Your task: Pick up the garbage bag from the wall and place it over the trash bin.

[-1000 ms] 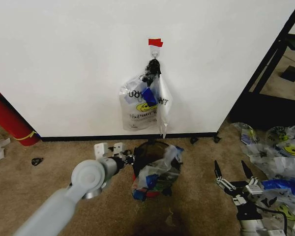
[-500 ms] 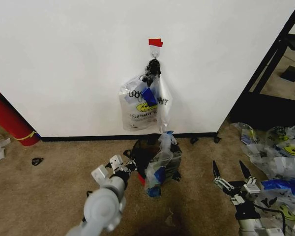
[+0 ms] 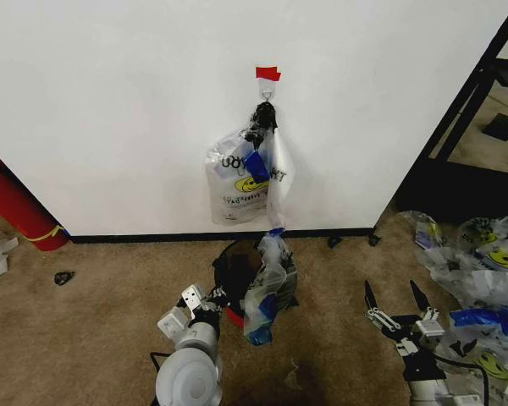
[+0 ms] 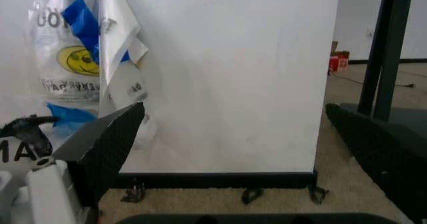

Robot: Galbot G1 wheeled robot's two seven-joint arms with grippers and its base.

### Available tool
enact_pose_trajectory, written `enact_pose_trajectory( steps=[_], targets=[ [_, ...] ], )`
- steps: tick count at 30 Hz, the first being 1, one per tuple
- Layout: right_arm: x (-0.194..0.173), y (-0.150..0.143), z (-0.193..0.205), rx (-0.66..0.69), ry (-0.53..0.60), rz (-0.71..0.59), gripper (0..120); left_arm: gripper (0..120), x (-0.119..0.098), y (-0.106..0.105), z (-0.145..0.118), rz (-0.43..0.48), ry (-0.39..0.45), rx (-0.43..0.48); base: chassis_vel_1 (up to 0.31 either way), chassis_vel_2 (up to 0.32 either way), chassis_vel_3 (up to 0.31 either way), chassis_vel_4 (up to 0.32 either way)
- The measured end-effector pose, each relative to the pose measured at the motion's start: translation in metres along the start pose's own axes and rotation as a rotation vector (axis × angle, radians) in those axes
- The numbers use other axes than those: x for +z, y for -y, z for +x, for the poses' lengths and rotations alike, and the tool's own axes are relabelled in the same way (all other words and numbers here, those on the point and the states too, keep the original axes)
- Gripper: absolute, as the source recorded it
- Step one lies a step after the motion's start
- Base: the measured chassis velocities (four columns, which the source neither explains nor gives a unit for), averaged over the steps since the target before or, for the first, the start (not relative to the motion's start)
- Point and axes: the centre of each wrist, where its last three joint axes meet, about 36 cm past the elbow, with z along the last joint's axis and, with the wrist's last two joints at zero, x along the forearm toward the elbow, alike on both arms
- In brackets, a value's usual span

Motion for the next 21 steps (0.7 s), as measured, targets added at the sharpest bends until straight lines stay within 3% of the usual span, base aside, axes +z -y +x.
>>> enact_pose_trajectory(
  steps=[8,17,21],
  targets=[
    [0.0,0.0,0.001,0.001,-0.004,0.002,100,5,0.003,-0.002,-0.002,-0.016,-0.025,-0.021,0.0,0.0,0.0,0.0],
    [-0.009,-0.005,-0.001,0.004,-0.042,-0.003,100,38,-0.015,0.002,0.022,-0.081,-0.007,0.028,0.0,0.0,0.0,0.0],
    [-0.017,-0.008,-0.003,-0.008,-0.1,0.014,100,54,-0.022,0.003,0.035,-0.161,0.035,0.07,0.0,0.0,0.0,0.0]
  ],
)
